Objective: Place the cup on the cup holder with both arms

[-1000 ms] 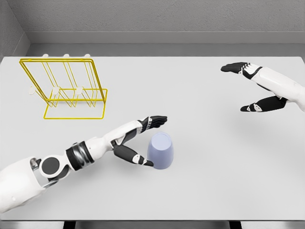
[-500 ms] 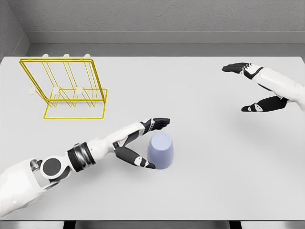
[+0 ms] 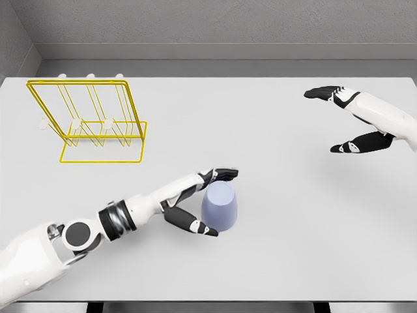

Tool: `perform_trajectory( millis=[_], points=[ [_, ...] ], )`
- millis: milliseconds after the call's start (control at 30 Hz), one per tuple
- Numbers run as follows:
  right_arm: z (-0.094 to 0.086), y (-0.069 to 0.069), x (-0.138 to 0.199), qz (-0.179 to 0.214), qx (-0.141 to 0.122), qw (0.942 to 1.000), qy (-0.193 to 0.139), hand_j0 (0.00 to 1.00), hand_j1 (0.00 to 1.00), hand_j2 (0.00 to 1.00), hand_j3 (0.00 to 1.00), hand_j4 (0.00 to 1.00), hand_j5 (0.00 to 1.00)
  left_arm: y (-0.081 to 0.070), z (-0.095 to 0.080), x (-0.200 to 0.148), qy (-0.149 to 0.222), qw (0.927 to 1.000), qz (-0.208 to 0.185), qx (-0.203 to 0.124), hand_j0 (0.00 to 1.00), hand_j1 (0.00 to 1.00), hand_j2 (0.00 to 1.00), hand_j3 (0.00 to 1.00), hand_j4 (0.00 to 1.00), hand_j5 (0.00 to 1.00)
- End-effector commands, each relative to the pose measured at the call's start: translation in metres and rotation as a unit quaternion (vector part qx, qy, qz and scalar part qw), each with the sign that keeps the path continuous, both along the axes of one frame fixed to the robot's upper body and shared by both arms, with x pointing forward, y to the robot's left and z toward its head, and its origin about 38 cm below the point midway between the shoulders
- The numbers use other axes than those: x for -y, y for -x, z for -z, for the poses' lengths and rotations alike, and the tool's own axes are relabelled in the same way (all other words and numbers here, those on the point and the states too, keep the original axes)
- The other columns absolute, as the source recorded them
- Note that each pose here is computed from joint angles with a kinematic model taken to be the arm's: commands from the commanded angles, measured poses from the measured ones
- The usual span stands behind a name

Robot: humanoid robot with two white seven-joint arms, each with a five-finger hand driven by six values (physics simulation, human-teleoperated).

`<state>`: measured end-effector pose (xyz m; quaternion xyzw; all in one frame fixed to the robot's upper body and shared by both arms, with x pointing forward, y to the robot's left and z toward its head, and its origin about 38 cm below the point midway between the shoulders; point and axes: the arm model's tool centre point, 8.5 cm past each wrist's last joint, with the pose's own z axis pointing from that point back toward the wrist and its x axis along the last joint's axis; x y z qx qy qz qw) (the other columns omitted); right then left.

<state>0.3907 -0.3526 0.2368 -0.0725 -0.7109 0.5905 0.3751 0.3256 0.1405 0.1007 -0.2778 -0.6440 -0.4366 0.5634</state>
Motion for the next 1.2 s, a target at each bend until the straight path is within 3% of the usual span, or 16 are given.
perform_trajectory(
  millis=[0, 33, 267, 533, 800, 1167],
  points=[
    [-0.001, 0.0, 0.0, 0.0, -0.001, 1.0, -0.004, 1.0, 1.0, 1.0, 1.0, 1.0, 1.0, -0.002, -0.003, 0.002, -0.002, 0.9999, 0.002, 0.013, 0.87, 0.87, 0.87, 0.87, 0.87, 0.87],
    [-0.001, 0.0, 0.0, 0.0, -0.001, 1.0, -0.004, 1.0, 1.0, 1.0, 1.0, 1.0, 1.0, -0.002, -0.004, 0.002, -0.002, 0.9999, 0.002, 0.015, 0.79, 0.79, 0.79, 0.79, 0.79, 0.79],
    [-0.001, 0.0, 0.0, 0.0, -0.001, 1.0, -0.004, 1.0, 1.0, 1.0, 1.0, 1.0, 1.0, -0.001, -0.009, 0.001, 0.001, 0.9997, 0.0, 0.025, 0.67, 0.67, 0.67, 0.67, 0.67, 0.67],
    [-0.001, 0.0, 0.0, 0.0, -0.001, 1.0, -0.004, 1.0, 1.0, 1.0, 1.0, 1.0, 1.0, -0.004, -0.014, -0.001, 0.002, 0.9996, -0.003, 0.029, 0.67, 0.67, 0.67, 0.67, 0.67, 0.67],
    [-0.001, 0.0, 0.0, 0.0, -0.001, 1.0, -0.004, 1.0, 1.0, 1.0, 1.0, 1.0, 1.0, -0.001, -0.032, -0.006, 0.024, 0.9985, -0.013, 0.048, 0.66, 0.66, 0.66, 0.66, 0.66, 0.66],
    [-0.001, 0.0, 0.0, 0.0, -0.001, 1.0, -0.004, 1.0, 1.0, 1.0, 1.0, 1.0, 1.0, -0.009, -0.05, -0.012, 0.033, 0.9969, -0.014, 0.07, 0.65, 0.65, 0.65, 0.65, 0.65, 0.65]
  ],
)
